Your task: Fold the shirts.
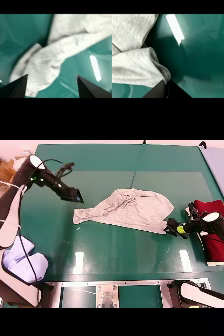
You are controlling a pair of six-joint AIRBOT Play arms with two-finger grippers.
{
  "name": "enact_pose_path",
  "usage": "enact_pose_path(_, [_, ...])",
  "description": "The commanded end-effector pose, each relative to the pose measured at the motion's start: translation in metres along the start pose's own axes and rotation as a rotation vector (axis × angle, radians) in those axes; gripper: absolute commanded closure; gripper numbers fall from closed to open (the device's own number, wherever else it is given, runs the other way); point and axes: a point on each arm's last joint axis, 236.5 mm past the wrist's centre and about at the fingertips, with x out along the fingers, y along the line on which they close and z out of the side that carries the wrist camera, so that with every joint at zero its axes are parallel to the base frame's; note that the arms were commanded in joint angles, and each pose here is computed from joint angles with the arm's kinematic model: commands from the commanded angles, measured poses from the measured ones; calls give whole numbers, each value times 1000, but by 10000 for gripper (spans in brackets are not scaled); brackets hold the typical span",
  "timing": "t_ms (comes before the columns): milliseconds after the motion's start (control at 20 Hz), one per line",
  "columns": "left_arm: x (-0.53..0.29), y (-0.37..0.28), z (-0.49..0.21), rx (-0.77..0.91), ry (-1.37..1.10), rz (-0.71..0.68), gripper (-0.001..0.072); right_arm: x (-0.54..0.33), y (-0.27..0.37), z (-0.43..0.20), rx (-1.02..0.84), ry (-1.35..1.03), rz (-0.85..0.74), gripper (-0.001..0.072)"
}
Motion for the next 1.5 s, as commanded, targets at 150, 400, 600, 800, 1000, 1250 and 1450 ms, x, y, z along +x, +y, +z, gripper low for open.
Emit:
enact_pose_path(150, [34, 7, -10, 25, -31, -55, 102, 8, 1, -4, -10, 33, -4, 700])
enact_pose_path(400, [60, 26, -18, -26, 9, -42, 102, 8, 5, -4, 0, 31, 10, 701])
enact_pose_path(600, [85, 20, -27, 57, 94, 2, 518, 8, 5, -4, -1, 33, 11, 701])
enact_pose_path(800, [54, 26, -38, 71, 189, 67, 686, 0, 13, -2, -18, 47, 24, 702])
enact_pose_path(1000, [-44, -22, 23, 80, -100, 34, 686, -76, 85, 30, -146, 20, 159, 704])
enact_pose_path(1250, [-246, -158, 68, 132, -712, -202, 685, -301, 233, 58, -496, -416, 453, 703])
enact_pose_path(1450, [-373, -241, 35, 166, -1056, -176, 685, -469, 283, 16, -728, -854, 464, 703])
